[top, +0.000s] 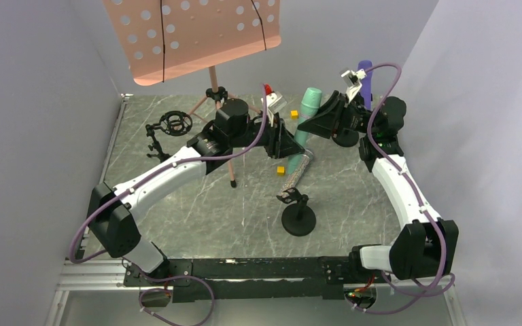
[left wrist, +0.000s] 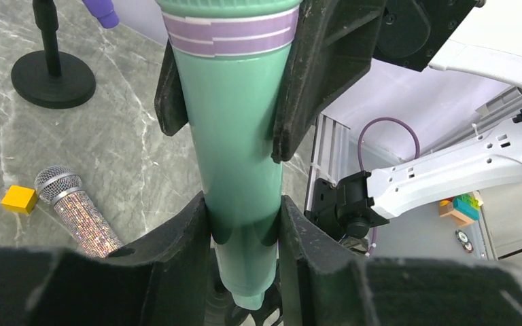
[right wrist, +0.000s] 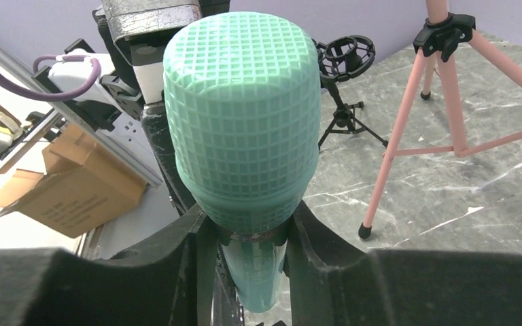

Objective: Attach the microphones to the stand

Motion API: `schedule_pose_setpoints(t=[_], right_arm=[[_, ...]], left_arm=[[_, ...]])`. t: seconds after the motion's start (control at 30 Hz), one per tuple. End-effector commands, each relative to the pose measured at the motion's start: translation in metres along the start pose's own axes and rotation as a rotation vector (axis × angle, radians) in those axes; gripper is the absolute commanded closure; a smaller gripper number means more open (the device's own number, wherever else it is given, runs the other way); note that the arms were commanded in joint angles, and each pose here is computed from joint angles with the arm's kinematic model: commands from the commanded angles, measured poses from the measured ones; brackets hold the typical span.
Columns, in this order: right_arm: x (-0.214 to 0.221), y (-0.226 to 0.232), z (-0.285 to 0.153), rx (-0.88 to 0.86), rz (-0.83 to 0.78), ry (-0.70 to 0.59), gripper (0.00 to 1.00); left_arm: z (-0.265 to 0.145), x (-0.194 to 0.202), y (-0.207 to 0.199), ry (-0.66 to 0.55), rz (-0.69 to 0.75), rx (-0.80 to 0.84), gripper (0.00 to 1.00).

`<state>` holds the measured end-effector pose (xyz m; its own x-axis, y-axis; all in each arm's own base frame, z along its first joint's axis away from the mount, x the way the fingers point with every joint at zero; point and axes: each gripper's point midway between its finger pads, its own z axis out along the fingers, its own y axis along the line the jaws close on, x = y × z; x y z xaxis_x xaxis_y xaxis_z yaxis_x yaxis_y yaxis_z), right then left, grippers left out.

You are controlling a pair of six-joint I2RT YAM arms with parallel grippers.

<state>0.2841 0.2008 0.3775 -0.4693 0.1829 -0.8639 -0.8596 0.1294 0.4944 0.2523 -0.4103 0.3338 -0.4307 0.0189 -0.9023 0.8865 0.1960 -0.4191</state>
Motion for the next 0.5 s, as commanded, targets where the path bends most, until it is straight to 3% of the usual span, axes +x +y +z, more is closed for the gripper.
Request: schedule_pose_setpoints(t=[0.0,0.1,0.23,0.4,0.47], right_arm=[[-0.011,0.017,0.000,-0.042,-0.062,-0.002,0.93],[-0.011,0.026,-0.002,-0.050,-0.103,-0.001,0.95],[-0.008,0.037,-0.006,-0.052,-0.168,0.000,0.96],[0.000,0.049,-0.012,-0.056,-0.249,-0.007,0.96],[0.005,0.051,-0.014,-0.060,-0.275,-0.011,0.97]], left_arm=[[-0.007,-0.025,-0.024,-0.050,0.087,0.063,0.90],[-0.016,-0.028,-0.024,-0.065,0.074,0.059,0.53],[-0.039,-0.028,-0.030,-0.118,0.069,0.072,0.18],[-0.079,-0.004,-0.020,-0.177,0.101,-0.010,0.01],[-0.095,0.005,-0.017,-0.208,0.121,-0.036,0.01]])
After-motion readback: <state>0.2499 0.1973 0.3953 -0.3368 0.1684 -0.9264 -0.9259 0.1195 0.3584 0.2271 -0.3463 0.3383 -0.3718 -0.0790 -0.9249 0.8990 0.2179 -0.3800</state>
